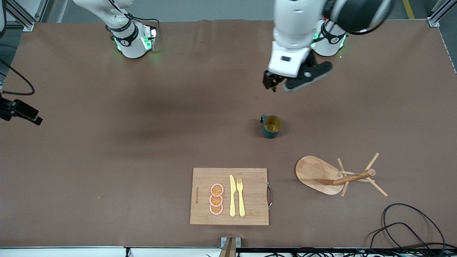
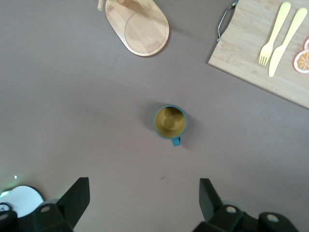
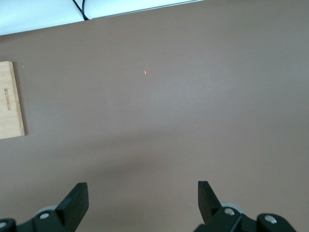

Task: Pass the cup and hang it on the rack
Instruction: 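Move the left gripper over the teal mug handle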

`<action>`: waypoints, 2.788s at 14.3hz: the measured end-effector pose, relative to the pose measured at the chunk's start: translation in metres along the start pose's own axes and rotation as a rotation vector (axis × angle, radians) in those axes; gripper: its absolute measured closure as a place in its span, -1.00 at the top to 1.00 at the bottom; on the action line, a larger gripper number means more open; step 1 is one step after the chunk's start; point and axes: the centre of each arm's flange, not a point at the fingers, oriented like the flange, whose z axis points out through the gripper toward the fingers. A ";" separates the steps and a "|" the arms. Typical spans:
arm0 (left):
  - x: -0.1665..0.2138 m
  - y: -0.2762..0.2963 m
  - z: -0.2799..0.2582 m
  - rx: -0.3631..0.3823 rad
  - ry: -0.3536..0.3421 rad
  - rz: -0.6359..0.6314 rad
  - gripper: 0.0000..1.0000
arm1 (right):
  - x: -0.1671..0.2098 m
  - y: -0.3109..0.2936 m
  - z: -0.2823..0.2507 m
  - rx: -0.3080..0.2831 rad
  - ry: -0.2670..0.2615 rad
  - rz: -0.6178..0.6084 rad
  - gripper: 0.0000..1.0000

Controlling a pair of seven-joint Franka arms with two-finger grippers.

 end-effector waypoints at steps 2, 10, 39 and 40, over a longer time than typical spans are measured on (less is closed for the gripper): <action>-0.034 0.034 0.020 0.040 0.060 -0.024 1.00 | -0.012 -0.001 -0.013 -0.012 0.008 -0.011 1.00; -0.137 0.123 0.125 0.136 0.307 -0.180 1.00 | -0.030 -0.014 -0.042 -0.014 -0.054 -0.045 1.00; -0.228 0.093 0.404 0.100 1.040 -0.237 1.00 | -0.027 -0.010 -0.056 -0.028 -0.025 -0.042 1.00; -0.227 0.092 0.406 0.097 1.042 -0.249 0.99 | -0.027 -0.010 -0.056 -0.028 -0.025 -0.042 1.00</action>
